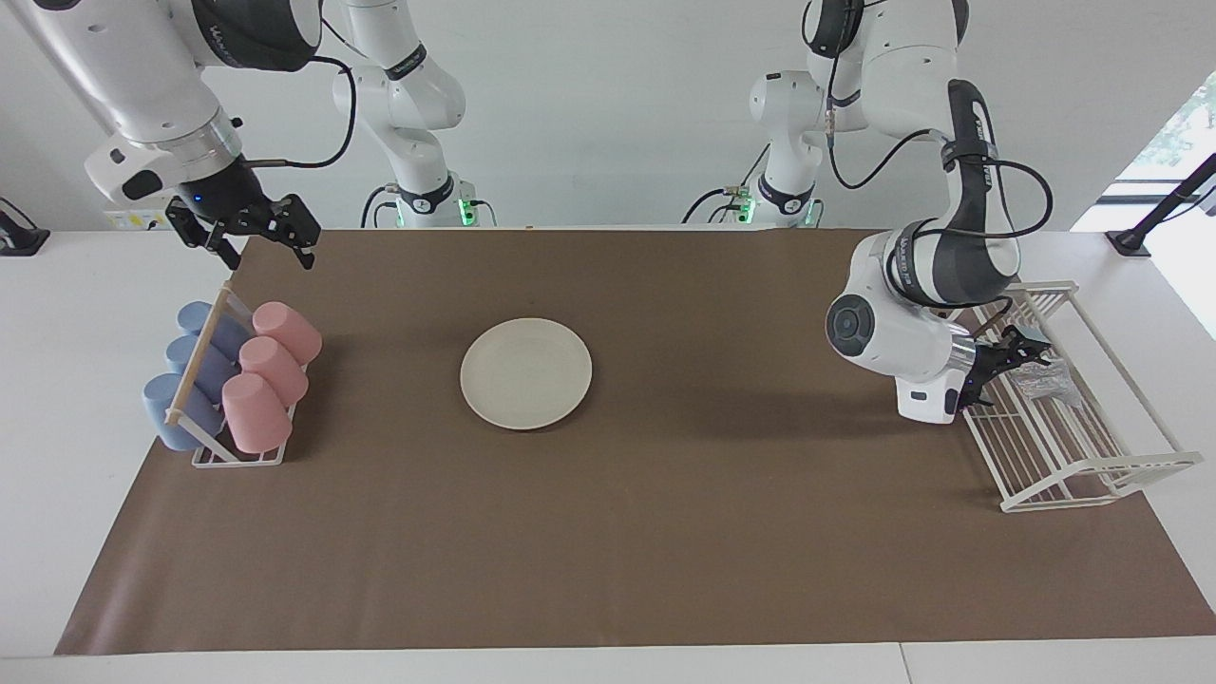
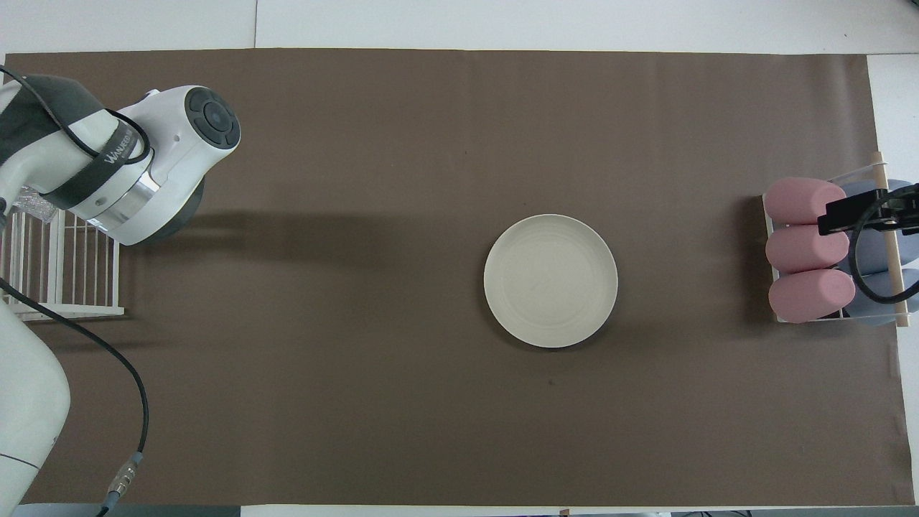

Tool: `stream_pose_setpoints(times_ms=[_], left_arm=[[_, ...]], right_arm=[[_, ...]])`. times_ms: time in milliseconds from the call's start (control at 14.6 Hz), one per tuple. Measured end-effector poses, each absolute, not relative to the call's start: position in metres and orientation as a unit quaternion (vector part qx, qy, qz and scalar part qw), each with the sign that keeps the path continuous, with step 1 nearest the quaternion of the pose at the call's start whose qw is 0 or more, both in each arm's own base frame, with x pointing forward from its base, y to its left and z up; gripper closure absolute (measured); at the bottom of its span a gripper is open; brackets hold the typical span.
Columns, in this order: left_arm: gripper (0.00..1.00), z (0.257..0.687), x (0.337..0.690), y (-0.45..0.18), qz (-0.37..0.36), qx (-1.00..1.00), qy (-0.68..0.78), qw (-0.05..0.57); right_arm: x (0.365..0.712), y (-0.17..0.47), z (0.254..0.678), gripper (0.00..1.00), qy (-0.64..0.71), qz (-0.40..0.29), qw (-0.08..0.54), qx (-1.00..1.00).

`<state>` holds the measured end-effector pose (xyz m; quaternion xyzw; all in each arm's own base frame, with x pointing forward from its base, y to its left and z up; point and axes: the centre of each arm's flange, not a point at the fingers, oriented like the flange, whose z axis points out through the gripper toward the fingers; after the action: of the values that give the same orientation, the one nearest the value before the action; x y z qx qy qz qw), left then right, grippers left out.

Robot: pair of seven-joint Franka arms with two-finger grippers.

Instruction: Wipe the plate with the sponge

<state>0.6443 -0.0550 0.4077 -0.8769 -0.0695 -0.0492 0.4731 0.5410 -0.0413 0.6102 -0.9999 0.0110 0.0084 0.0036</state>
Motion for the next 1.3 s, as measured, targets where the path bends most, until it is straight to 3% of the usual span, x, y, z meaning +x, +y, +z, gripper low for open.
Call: stream_pose_setpoints(times_ms=[479,616,822,1027,1301], left_arm=[[0.0,0.544,0.612,-0.041,-0.035,-0.966,-0.125,0.223],[0.0,0.581,0.593,-0.032,-0.032,-0.98,-0.14,0.14],[0.0,0.629,0.555,-0.03,-0.018,-0.989,-0.13,0.066],[0.0,0.649,0.532,-0.042,-0.002,-0.994,-0.11,0.003],[0.0,0.625,0.529,-0.05,0.027,-0.995,-0.094,-0.006]], right_arm=[[0.541,-0.042,0.61,0.0,0.011,0.009,0.004,-1.0],[0.541,-0.041,0.61,0.0,0.011,0.009,0.004,-1.0],[0.541,-0.041,0.61,0.0,0.011,0.009,0.004,-1.0],[0.541,-0.042,0.61,0.0,0.012,0.01,0.004,-1.0],[0.54,-0.043,0.609,0.0,0.012,0.013,0.004,-1.0]])
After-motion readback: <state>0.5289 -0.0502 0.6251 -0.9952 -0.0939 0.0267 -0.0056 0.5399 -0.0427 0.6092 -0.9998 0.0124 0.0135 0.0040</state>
